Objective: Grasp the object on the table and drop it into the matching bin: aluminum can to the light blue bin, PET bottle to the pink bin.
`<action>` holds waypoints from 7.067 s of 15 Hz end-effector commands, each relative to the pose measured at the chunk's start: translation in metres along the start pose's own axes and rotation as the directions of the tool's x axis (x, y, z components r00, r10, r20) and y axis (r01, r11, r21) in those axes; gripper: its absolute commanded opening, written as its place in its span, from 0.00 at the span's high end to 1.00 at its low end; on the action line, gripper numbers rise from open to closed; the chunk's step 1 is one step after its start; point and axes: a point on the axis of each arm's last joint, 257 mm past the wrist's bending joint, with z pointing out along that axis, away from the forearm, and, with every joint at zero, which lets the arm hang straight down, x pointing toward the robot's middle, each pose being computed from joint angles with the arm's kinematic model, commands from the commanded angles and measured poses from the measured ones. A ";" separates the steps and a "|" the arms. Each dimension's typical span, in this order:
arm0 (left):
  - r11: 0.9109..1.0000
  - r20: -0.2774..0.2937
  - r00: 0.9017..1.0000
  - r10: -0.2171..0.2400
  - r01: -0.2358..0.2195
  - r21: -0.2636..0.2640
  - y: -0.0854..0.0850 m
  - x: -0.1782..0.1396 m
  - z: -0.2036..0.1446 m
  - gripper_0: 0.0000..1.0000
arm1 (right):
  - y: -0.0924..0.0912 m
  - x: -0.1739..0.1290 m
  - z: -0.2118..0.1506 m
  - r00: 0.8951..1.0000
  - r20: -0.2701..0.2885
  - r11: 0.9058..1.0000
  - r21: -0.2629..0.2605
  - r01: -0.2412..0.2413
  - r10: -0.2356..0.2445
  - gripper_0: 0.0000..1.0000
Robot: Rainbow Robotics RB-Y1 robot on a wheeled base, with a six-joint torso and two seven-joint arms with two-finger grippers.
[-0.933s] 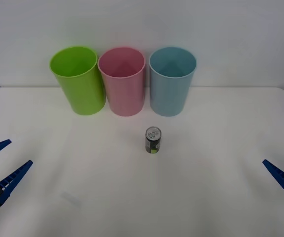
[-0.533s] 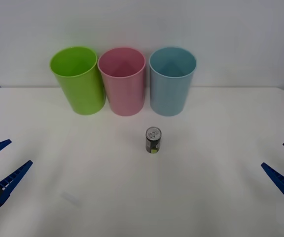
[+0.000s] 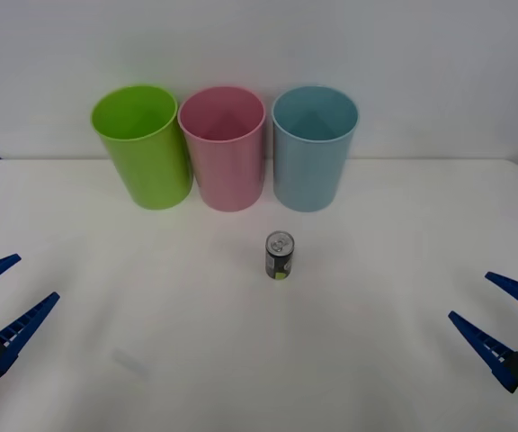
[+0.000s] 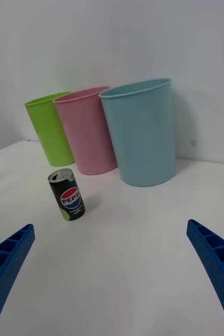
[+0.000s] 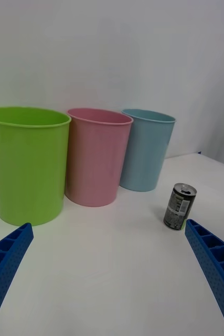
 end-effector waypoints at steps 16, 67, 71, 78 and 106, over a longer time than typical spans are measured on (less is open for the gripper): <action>1.000 0.000 1.000 0.000 0.000 0.000 0.000 0.000 0.000 0.00 | 0.039 0.065 0.130 0.990 -0.015 0.984 -0.107 0.141 -0.143 0.00; 1.000 0.000 1.000 0.000 0.000 0.000 0.000 0.000 0.000 0.00 | 0.089 0.110 0.307 0.974 -0.104 0.970 -0.158 0.183 -0.201 1.00; 1.000 0.000 1.000 0.000 0.000 0.000 0.000 0.000 0.000 0.00 | 0.091 0.109 0.306 0.976 -0.099 0.970 -0.164 0.178 -0.196 1.00; 1.000 0.000 1.000 0.000 0.000 0.000 0.000 0.000 0.000 0.00 | 0.083 0.083 0.280 0.979 -0.048 0.971 -0.143 0.190 -0.199 1.00; 1.000 0.000 1.000 0.000 0.000 0.000 0.000 0.000 0.000 0.00 | -0.029 -0.181 0.289 0.975 0.210 0.997 0.020 0.074 -0.076 1.00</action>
